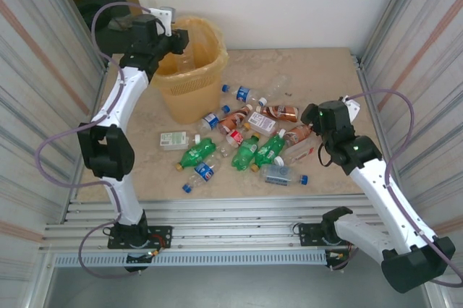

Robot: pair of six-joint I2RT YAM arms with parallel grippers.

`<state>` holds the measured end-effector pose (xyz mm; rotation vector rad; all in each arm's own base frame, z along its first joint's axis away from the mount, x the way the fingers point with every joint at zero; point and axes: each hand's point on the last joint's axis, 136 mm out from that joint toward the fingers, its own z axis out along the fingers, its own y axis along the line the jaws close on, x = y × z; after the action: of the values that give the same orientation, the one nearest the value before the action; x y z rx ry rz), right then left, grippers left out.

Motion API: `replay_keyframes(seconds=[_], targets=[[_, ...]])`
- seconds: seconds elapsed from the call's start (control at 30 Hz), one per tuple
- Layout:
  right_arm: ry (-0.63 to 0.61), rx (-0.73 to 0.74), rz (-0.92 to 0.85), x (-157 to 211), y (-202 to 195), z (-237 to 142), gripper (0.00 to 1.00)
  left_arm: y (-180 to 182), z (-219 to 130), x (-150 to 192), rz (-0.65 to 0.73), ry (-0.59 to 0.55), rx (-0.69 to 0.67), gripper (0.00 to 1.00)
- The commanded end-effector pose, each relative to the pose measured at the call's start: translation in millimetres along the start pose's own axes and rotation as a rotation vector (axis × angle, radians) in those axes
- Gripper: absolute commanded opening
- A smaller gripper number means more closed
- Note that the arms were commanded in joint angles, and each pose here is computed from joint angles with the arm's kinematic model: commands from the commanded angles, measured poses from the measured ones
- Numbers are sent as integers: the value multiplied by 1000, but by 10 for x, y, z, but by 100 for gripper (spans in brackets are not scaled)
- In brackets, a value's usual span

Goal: Put the plastic bottles in the bin

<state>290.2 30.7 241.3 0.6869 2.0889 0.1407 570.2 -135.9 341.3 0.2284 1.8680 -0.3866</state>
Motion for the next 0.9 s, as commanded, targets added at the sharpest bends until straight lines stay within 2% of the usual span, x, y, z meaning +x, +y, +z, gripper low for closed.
replay_keyframes(seconds=[0.0, 0.27, 0.43, 0.67, 0.87], targets=[[33, 23, 49, 69, -109, 15, 98, 66, 74, 59, 28, 18, -18, 0], [97, 64, 73, 187, -270, 125, 98, 153, 276, 395, 39, 97, -28, 1], [132, 106, 80, 264, -387, 204, 98, 194, 357, 552, 39, 137, -35, 19], [199, 147, 94, 406, -506, 372, 98, 160, 337, 499, 42, 132, -20, 50], [235, 155, 109, 485, -549, 490, 98, 104, 209, 293, 49, 94, -13, 65]])
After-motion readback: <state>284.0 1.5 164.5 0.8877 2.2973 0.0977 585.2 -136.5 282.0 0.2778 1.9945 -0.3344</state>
